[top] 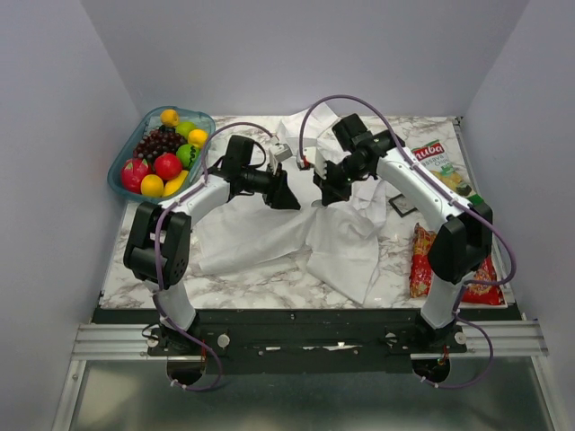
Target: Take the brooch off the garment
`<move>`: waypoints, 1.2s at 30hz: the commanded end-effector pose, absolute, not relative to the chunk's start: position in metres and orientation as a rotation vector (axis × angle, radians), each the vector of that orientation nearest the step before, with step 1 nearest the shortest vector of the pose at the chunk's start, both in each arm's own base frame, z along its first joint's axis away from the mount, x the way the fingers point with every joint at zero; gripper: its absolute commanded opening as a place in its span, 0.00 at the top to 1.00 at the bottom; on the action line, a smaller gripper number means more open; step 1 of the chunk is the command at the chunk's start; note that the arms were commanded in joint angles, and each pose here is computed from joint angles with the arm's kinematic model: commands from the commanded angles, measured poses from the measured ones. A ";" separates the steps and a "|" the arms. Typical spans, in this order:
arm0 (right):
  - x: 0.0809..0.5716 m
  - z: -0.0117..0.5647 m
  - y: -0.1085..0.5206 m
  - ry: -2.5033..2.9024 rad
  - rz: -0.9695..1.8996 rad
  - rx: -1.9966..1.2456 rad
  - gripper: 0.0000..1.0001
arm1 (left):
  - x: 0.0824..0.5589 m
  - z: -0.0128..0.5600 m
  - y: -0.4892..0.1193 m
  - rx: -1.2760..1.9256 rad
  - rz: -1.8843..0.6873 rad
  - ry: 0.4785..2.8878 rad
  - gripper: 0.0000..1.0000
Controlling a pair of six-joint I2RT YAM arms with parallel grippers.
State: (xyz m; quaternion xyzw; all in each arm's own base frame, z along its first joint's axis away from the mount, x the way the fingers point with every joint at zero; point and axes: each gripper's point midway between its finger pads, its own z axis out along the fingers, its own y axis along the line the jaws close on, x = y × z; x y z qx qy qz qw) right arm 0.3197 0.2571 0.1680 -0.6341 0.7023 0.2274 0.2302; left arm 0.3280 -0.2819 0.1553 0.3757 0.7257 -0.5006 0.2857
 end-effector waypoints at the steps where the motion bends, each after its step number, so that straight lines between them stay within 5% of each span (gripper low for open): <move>1: 0.317 0.181 0.264 1.965 0.685 -1.727 0.99 | 0.319 0.178 -0.298 1.066 -1.429 1.793 0.49; 19: 0.311 0.181 0.276 2.054 0.813 -1.611 0.99 | 0.326 0.191 -0.326 0.985 -1.589 1.704 0.57; 36: 0.312 0.173 0.277 2.099 0.829 -1.582 1.00 | 0.307 0.181 -0.330 1.140 -1.576 1.674 0.51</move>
